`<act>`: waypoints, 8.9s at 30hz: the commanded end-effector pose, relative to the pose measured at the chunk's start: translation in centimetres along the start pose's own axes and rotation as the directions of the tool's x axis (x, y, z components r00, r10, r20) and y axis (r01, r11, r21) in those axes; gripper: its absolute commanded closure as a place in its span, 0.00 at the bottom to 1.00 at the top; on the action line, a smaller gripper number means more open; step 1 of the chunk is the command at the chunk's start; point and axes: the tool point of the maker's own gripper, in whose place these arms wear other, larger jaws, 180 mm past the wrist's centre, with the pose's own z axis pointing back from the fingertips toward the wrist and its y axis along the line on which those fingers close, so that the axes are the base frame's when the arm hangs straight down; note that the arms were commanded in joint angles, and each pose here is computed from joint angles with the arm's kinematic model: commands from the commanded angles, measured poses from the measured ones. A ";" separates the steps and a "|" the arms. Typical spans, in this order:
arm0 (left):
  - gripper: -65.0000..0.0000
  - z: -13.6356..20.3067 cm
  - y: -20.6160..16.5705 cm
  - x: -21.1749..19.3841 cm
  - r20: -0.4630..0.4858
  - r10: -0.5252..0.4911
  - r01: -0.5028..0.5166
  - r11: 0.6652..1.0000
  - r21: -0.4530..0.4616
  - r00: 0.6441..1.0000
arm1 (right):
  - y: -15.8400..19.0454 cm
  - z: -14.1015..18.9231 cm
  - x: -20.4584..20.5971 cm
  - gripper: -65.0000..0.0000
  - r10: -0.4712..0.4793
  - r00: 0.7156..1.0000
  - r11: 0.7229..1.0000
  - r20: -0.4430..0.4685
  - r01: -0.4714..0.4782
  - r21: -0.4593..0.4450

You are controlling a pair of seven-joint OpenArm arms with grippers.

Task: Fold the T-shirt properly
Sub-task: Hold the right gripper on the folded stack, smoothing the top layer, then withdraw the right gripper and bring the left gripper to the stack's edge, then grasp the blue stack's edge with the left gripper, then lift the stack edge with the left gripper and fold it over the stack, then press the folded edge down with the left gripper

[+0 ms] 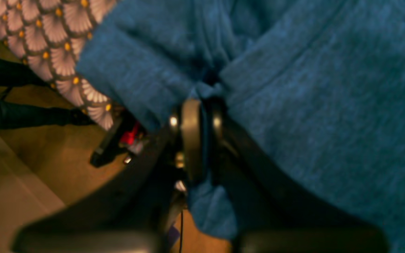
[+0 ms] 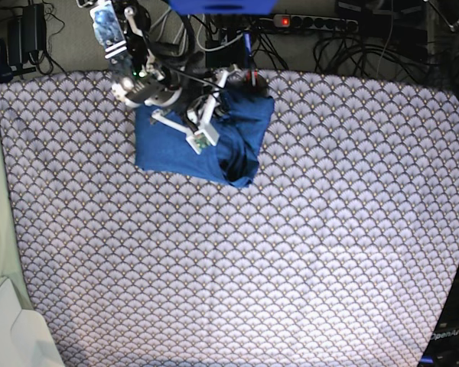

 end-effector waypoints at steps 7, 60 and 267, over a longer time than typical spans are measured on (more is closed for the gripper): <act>0.30 0.6 0.0 1.5 0.043 -0.020 0.020 1.000 0.002 0.999 | 1.0 1.8 3.3 1.00 0.031 0.993 0.999 0.114 -0.033 0.011; 0.30 1.0 -10.3 -4.4 -0.021 -0.211 0.176 0.863 -0.473 0.977 | -3.0 5.7 6.0 0.82 0.107 0.973 0.990 0.205 -0.084 -0.117; 0.00 -2.3 -45.7 -23.7 0.419 -0.908 0.882 -0.191 -0.432 0.009 | -26.2 26.6 -6.3 0.82 -0.153 0.977 0.624 0.150 0.213 -0.752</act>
